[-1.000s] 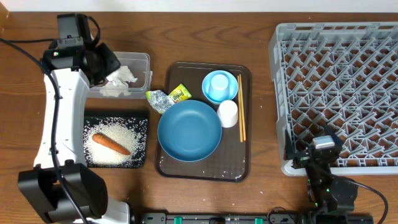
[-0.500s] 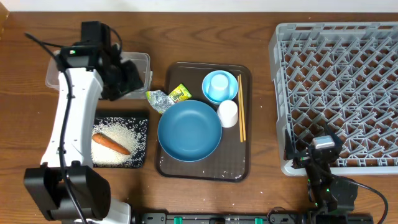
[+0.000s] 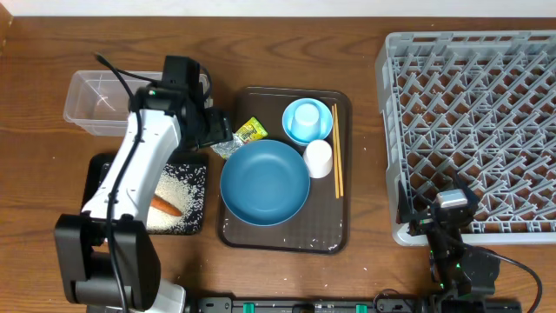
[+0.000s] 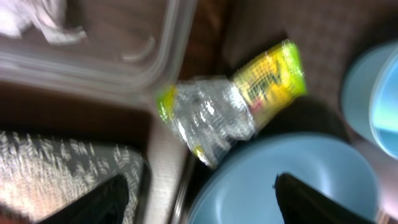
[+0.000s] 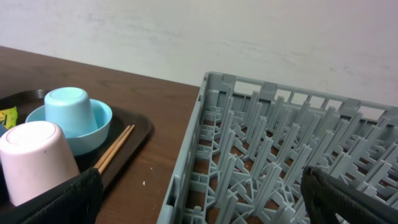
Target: Sort waste into correct bins and load items into the dishwasher rack
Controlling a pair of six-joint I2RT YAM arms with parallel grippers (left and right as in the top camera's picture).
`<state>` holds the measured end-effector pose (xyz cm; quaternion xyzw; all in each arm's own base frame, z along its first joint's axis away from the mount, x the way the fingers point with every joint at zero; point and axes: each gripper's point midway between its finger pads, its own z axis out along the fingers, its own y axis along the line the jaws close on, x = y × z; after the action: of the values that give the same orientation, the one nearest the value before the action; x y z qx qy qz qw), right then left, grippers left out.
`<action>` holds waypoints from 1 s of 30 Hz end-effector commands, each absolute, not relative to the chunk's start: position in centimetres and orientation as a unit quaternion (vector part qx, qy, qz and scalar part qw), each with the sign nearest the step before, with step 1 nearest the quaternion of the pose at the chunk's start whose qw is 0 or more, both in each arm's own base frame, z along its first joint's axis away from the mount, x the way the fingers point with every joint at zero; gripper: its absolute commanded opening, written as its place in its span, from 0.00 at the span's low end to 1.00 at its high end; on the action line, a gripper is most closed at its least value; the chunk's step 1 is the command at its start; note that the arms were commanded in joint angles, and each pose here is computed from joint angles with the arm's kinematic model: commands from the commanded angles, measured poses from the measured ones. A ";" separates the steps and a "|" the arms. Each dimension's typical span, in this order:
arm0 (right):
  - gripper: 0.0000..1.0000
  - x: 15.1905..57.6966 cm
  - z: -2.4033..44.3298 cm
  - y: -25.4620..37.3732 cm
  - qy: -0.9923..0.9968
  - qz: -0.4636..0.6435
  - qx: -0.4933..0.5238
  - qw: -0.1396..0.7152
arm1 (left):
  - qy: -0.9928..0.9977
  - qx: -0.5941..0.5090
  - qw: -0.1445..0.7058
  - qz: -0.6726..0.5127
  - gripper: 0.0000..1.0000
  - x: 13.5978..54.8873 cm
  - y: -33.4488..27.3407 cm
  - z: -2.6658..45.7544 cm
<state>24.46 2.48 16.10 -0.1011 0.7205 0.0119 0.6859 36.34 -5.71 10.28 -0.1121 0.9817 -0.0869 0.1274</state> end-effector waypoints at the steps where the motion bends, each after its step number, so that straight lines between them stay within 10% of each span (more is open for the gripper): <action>1: 0.99 24.5 16.1 2.1 0.721 0.005 -0.098 0.686 | 0.982 -0.112 0.144 -0.043 0.78 36.6 -4.1 8.7; 30: 0.99 24.5 16.1 2.1 0.721 0.005 -0.098 0.686 | 0.972 -0.090 0.209 -0.060 0.69 37.8 -5.8 3.5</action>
<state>24.46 2.48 16.09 -0.1011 0.7206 0.0119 0.6858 38.24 -5.51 4.61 -0.1024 0.9676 -0.0705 0.2197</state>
